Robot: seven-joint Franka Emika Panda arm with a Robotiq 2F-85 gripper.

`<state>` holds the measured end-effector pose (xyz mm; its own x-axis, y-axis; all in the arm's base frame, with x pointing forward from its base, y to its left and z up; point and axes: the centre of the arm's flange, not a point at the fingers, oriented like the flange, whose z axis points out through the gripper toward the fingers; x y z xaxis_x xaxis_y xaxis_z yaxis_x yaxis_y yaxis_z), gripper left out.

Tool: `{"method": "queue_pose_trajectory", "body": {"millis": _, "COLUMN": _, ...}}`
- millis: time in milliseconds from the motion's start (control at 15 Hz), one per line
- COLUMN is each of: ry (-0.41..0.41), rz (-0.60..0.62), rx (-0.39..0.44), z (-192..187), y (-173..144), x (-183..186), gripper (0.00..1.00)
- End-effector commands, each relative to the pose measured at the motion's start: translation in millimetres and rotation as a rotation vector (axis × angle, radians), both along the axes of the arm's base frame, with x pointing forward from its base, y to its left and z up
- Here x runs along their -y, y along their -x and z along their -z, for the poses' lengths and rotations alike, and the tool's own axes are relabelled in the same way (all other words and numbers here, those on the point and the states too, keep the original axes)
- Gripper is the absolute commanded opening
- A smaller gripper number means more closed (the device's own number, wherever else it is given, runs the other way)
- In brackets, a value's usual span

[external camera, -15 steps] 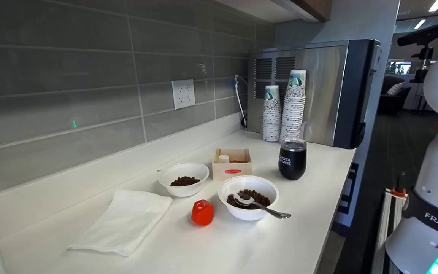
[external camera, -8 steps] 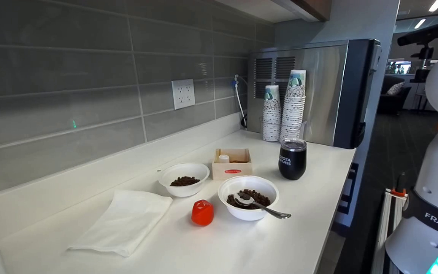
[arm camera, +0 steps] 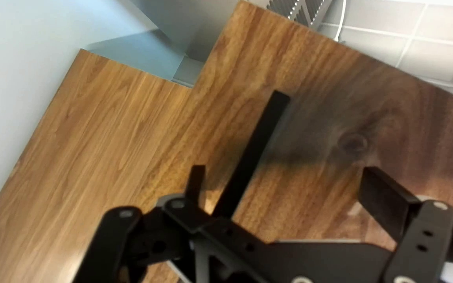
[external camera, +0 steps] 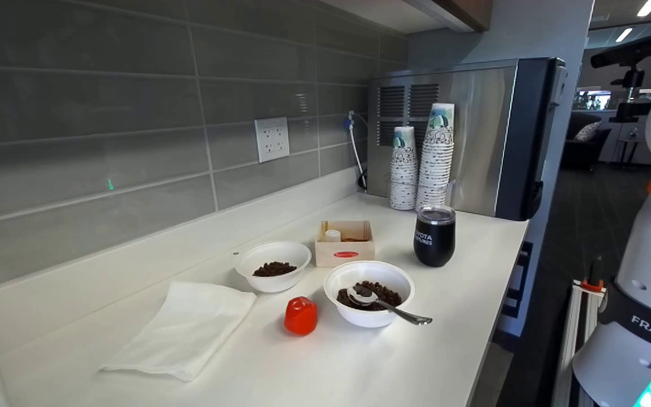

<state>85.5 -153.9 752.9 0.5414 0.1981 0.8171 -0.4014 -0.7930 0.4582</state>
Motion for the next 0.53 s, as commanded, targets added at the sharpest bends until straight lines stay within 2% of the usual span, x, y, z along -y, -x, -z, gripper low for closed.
{"method": "queue_pose_trajectory", "body": {"millis": 0, "ry": 0.017, "rz": -0.036, "rx": 0.002, "z": -23.6, "y": -35.9, "x": 21.4, "gripper": 1.00}}
{"method": "queue_pose_trajectory", "body": {"millis": 467, "ry": 0.000, "rz": -0.053, "rx": -0.013, "z": -50.2, "y": -98.5, "x": 55.7, "gripper": 1.00}}
